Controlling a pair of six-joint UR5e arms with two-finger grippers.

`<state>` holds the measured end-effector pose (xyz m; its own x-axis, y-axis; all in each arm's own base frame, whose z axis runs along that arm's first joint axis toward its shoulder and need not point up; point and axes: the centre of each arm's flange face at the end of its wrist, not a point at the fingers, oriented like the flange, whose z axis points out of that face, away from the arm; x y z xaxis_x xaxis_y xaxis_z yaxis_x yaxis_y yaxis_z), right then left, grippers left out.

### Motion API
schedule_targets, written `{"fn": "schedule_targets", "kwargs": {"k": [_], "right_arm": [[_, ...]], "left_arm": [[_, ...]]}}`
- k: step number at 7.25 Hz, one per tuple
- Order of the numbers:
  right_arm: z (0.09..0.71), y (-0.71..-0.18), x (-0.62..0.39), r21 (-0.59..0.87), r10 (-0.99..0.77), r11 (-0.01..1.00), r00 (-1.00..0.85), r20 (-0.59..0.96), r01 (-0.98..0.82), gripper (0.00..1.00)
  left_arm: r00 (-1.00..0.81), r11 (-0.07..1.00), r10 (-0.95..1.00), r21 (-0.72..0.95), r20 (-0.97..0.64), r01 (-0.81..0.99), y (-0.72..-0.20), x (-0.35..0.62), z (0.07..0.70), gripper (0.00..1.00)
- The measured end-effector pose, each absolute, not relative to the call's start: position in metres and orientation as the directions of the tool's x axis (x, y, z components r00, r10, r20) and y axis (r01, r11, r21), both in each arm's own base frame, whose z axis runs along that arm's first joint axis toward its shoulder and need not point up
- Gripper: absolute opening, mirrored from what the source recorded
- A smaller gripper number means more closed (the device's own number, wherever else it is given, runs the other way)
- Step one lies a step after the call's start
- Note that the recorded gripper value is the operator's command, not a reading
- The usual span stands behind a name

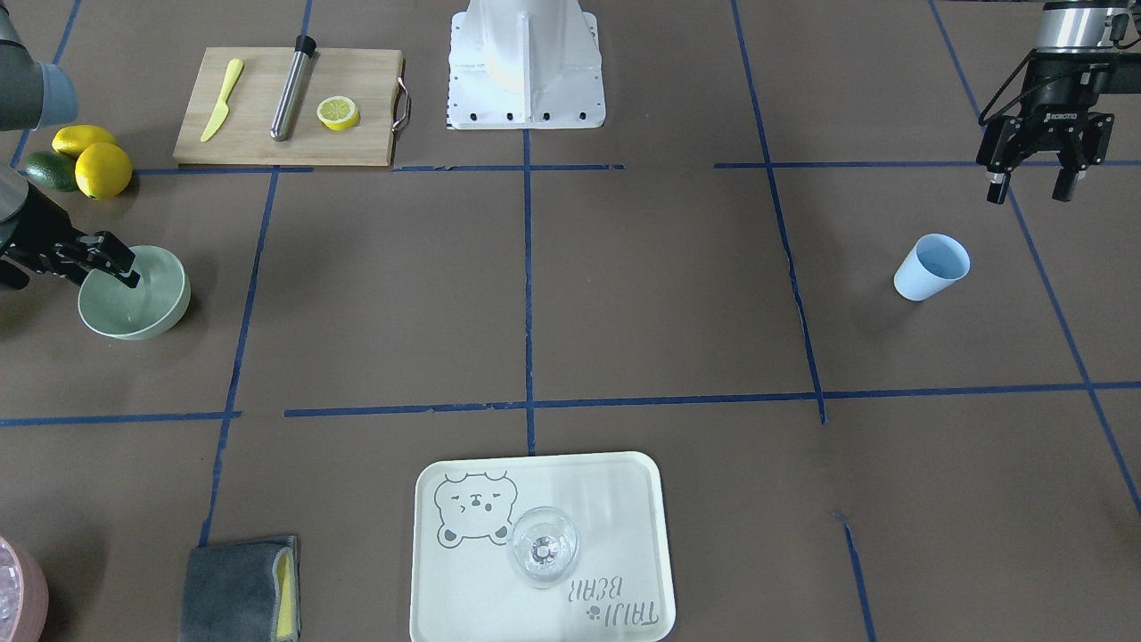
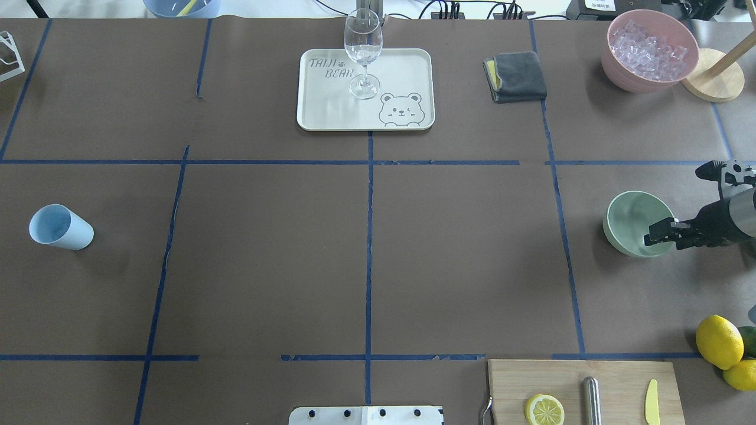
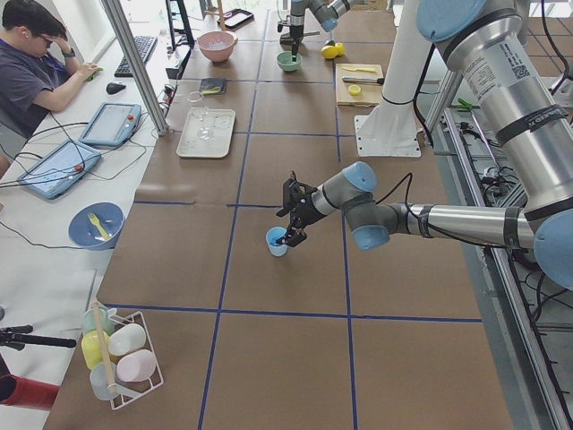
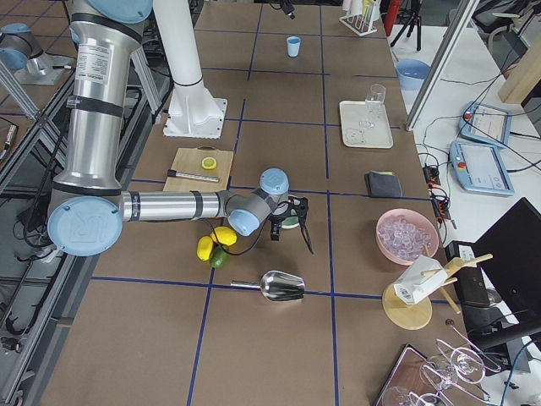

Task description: Pour ice into bowl

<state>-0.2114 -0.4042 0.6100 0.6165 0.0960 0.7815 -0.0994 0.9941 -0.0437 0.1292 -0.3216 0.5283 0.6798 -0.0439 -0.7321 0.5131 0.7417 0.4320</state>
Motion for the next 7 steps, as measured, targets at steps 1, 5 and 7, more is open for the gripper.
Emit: {"fn": "schedule_targets", "kwargs": {"k": [1, 5, 7], "right_arm": [[0.607, -0.407, -0.203, -0.059, 0.107, 0.993, 0.597, 0.795, -0.098, 0.00], [0.590, -0.417, -0.182, -0.077, 0.129, 0.990, 0.549, 0.826, -0.116, 0.00], [0.566, -0.423, -0.175, -0.075, 0.123, 0.991, 0.512, 0.850, -0.114, 0.00]], "left_arm": [[0.681, 0.742, -0.044, 0.433, -0.731, 0.512, -0.321, 0.130, 0.529, 0.99], [0.694, 0.737, -0.047, 0.444, -0.718, 0.510, -0.314, 0.150, 0.531, 0.99], [0.700, 0.750, -0.057, 0.433, -0.711, 0.500, -0.303, 0.171, 0.536, 0.99]]}}
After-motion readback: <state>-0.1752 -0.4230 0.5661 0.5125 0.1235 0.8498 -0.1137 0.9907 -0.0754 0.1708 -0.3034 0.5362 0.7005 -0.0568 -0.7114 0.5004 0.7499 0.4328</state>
